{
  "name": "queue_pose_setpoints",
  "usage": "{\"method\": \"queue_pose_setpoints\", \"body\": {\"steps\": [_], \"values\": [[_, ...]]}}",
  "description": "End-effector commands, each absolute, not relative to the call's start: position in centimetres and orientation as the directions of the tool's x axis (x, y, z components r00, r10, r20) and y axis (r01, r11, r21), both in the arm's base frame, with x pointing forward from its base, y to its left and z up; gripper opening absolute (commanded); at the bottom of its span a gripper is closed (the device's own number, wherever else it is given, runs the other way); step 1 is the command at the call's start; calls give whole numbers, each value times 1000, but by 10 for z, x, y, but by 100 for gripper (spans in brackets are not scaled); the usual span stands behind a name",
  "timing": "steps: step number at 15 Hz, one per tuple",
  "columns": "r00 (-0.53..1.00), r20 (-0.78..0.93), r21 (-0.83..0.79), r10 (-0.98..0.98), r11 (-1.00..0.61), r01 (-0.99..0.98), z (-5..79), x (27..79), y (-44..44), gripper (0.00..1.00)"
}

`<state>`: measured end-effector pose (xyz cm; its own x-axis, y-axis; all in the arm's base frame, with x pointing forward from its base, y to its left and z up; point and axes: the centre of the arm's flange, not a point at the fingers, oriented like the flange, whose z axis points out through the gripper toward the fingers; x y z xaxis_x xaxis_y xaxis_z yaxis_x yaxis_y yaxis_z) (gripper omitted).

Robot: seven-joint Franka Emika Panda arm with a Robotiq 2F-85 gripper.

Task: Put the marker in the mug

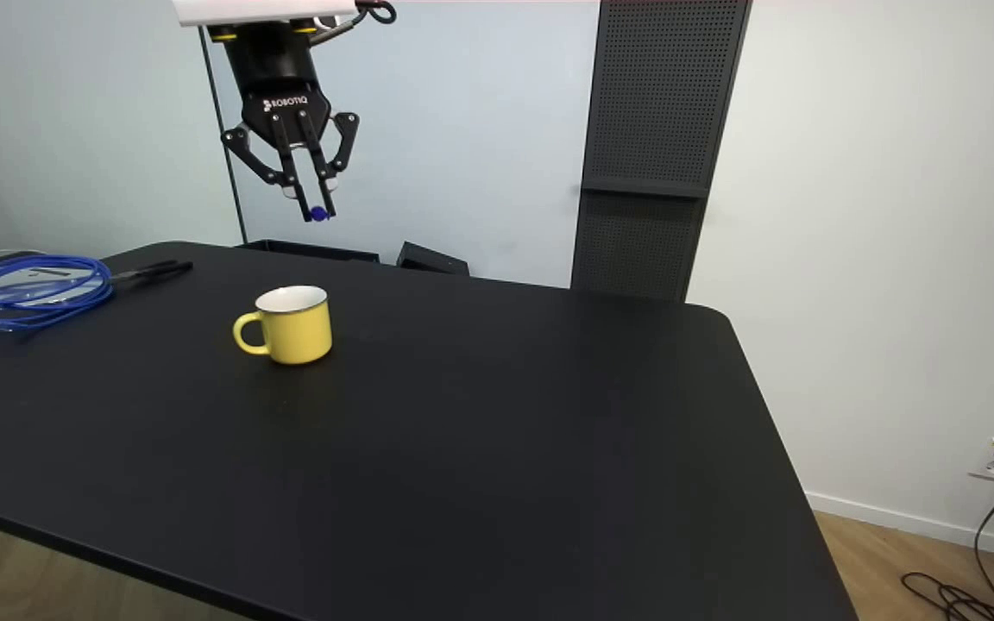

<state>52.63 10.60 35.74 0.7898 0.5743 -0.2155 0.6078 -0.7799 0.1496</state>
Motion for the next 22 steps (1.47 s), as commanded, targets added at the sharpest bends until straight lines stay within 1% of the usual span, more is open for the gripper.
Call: {"method": "queue_pose_setpoints", "body": {"steps": [1, 4, 7, 12, 17, 22], "values": [[757, -261, 127, 599, -757, 642, 351, 544, 118, 5], [744, -304, 105, 595, -755, 647, 338, 552, 125, 5], [761, -351, 95, 545, -788, 608, 328, 562, 127, 5], [740, -445, 70, 504, -804, 590, 317, 574, 133, 5], [695, -518, 50, 498, -794, 606, 303, 579, 153, 5], [661, -549, 38, 512, -774, 632, 290, 586, 176, 5]]}}
